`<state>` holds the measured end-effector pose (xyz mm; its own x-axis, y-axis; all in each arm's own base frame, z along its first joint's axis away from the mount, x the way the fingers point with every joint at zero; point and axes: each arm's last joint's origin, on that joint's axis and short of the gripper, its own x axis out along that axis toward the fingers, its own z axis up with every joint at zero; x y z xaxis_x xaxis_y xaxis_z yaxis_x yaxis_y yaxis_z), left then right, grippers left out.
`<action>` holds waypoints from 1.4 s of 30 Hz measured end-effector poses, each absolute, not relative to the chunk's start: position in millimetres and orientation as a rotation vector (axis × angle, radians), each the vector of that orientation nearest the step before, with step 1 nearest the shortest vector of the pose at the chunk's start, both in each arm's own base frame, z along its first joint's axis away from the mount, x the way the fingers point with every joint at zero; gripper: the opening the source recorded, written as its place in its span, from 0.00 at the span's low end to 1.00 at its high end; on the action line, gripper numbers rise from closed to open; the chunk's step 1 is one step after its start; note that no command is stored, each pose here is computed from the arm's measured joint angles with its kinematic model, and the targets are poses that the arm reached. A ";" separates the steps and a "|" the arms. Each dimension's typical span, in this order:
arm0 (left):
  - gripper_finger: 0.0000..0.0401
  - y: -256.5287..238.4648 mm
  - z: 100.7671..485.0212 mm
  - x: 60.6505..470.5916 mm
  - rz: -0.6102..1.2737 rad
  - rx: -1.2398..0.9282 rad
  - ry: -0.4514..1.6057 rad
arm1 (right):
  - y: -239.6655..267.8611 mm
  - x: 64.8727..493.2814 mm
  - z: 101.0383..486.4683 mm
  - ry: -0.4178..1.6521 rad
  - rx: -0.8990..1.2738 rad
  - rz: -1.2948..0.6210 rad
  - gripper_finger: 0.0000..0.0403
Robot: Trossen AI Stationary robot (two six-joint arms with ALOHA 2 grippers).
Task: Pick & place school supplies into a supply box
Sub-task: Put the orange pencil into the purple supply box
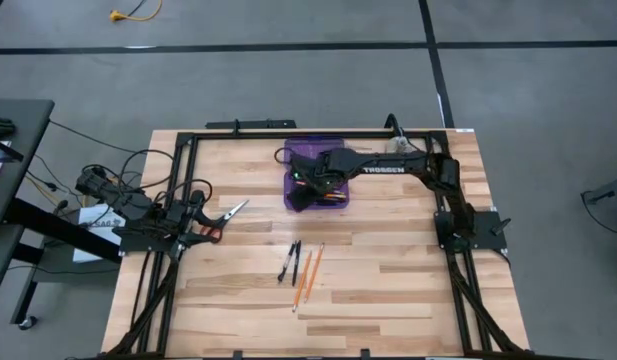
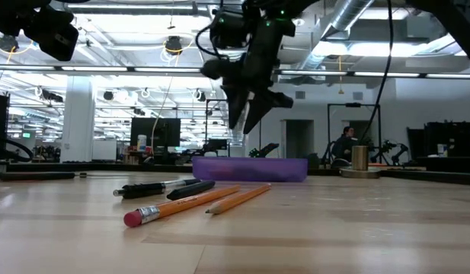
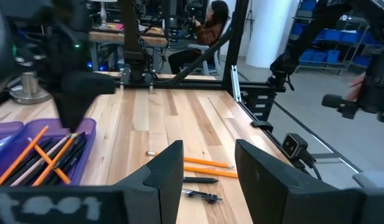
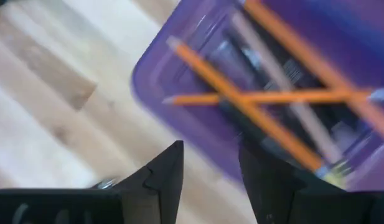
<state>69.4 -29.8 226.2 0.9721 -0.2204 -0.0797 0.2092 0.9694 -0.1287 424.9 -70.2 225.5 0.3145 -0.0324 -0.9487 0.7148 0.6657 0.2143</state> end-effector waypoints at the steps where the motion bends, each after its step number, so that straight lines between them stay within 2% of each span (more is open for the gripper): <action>1: 0.33 -29.8 226.2 69.4 -0.217 -0.120 0.094 | -64.8 425.7 225.5 1.161 0.735 -0.546 0.36; 8: 0.33 -29.9 226.1 69.4 -0.220 -0.120 0.094 | -23.1 426.8 224.1 1.206 0.950 -0.589 0.35; 17: 0.33 -33.1 226.2 68.5 -0.336 -0.147 0.108 | 36.2 418.2 220.6 1.241 1.042 -0.768 0.35; 26: 0.33 -34.1 227.9 68.3 -0.371 -0.141 0.092 | 83.1 402.0 197.7 1.211 1.142 -0.979 0.32; 31: 0.33 -34.1 228.7 68.3 -0.372 -0.118 0.079 | 91.9 398.8 185.3 1.171 1.167 -1.007 0.32; 35: 0.33 -34.2 228.7 68.3 -0.373 -0.117 0.079 | 89.8 402.7 174.2 1.055 1.175 -1.003 0.32; 42: 0.33 -34.2 228.8 68.3 -0.374 -0.116 0.078 | 77.2 407.4 174.0 0.982 1.144 -1.014 0.32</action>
